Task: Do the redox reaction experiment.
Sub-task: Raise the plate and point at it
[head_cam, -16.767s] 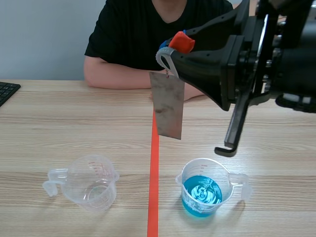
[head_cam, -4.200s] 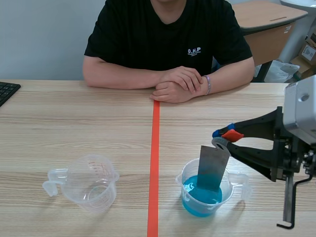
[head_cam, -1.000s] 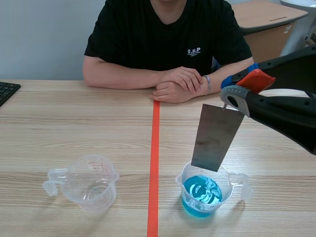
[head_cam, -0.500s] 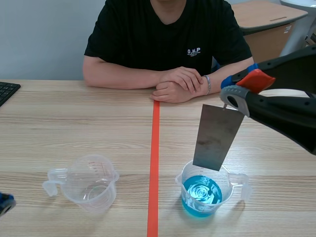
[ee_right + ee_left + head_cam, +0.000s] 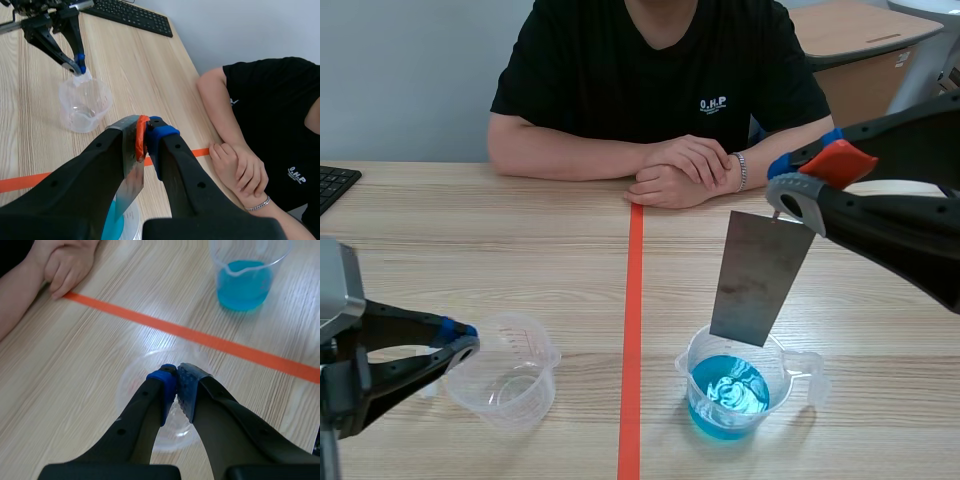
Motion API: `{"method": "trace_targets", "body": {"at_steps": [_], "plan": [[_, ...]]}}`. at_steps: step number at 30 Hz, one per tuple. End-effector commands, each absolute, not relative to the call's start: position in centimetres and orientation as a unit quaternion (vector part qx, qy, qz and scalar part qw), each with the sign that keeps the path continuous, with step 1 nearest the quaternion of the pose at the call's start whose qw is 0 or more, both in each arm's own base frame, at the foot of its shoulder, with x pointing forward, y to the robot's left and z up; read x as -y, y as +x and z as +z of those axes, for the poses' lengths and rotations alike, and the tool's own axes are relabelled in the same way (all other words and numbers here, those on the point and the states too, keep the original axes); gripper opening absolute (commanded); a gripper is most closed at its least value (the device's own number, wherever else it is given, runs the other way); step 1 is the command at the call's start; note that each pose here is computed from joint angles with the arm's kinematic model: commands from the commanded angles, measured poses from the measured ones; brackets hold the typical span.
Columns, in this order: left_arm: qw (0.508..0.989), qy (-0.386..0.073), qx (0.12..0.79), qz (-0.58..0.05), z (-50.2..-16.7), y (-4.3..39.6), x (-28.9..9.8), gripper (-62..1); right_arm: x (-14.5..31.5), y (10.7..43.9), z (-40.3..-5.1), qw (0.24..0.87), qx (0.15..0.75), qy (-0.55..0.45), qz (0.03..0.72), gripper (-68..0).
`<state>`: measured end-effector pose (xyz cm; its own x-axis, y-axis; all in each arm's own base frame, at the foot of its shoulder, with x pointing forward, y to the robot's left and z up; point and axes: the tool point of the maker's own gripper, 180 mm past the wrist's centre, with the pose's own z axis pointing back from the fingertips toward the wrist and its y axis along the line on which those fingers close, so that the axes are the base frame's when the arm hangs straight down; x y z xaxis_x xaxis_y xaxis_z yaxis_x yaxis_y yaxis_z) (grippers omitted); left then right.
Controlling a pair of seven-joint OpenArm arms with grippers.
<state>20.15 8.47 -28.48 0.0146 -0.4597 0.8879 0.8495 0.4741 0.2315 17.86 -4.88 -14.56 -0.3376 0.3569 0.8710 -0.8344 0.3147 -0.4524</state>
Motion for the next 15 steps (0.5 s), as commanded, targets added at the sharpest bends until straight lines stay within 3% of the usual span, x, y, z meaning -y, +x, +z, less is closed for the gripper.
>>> {"method": "trace_targets", "body": {"at_steps": [1, 15], "plan": [[0.675, -0.203, 0.534, -0.467, -27.5, 20.5, -6.9, -56.5, 4.5, 17.5, -13.7, 0.527, 0.611, 0.208, 0.553, -65.8], [0.643, -0.255, 0.545, -0.475, -26.9, 21.0, 1.6, -56.5, 4.5, 17.4, -13.7, 0.526, 0.612, 0.209, 0.552, -65.8]]}}
